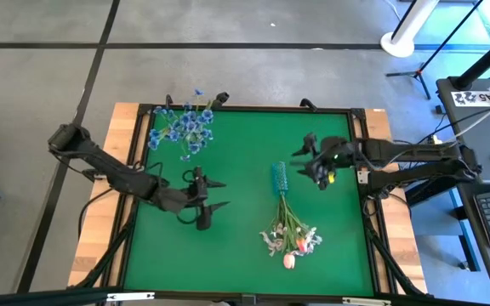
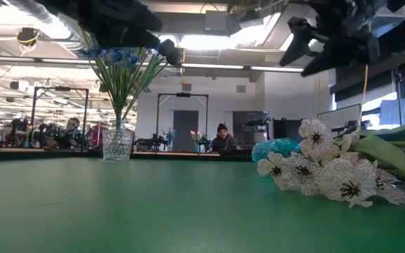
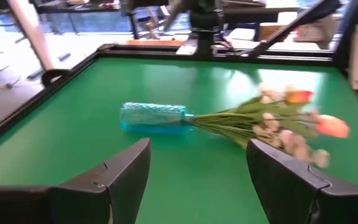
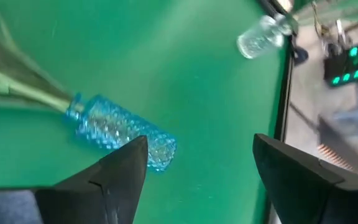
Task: Sort flowers into vase by color
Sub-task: Move the blue vase to the top middle of the table
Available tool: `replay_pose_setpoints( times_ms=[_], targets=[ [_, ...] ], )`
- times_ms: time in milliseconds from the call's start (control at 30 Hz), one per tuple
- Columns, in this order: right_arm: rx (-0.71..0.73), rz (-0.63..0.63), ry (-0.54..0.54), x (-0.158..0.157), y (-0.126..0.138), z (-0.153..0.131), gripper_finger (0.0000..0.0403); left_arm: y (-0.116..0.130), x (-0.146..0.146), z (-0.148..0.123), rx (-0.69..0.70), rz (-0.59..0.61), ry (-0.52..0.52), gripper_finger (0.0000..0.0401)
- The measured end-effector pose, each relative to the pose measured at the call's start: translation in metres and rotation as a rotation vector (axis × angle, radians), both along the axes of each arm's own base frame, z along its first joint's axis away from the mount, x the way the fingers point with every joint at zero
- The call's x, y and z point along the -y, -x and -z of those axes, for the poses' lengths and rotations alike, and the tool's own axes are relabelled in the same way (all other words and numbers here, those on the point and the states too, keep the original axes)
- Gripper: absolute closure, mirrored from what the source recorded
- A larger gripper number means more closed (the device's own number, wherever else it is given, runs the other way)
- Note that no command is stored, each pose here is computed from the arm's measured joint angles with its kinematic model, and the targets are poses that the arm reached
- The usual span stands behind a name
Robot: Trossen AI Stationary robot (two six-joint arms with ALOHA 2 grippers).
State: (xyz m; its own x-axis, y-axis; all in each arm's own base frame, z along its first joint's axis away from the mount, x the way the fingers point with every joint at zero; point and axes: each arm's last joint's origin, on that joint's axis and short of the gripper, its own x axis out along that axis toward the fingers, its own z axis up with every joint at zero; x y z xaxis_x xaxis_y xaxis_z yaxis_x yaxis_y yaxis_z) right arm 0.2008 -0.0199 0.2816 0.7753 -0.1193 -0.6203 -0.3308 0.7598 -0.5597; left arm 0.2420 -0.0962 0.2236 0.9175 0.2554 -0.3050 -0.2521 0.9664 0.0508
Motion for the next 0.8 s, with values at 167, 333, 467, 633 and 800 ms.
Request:
replay_pose_setpoints(
  times_ms=[167, 333, 467, 633, 800],
  targets=[
    [-0.147, -0.09, 0.216, -0.019, -0.017, 0.021, 0.0114, -0.014, -0.015, 0.0, -0.007, -0.021, 0.092, 0.0142],
    [-0.327, -0.201, 0.369, -0.028, -0.035, 0.05, 0.0114, -0.02, -0.031, 0.0, -0.012, -0.025, 0.179, 0.0142],
    [-0.431, -0.313, 0.442, -0.036, -0.043, 0.068, 0.0114, -0.021, -0.037, 0.001, -0.015, -0.028, 0.194, 0.0142],
    [-0.539, -0.465, 0.627, -0.042, -0.05, 0.084, 0.0114, -0.023, -0.043, 0.0, -0.008, -0.053, 0.206, 0.0142],
    [-0.566, -0.562, 0.735, -0.043, -0.061, 0.09, 0.0114, -0.023, -0.044, 0.001, -0.004, -0.073, 0.241, 0.0142]
  ],
)
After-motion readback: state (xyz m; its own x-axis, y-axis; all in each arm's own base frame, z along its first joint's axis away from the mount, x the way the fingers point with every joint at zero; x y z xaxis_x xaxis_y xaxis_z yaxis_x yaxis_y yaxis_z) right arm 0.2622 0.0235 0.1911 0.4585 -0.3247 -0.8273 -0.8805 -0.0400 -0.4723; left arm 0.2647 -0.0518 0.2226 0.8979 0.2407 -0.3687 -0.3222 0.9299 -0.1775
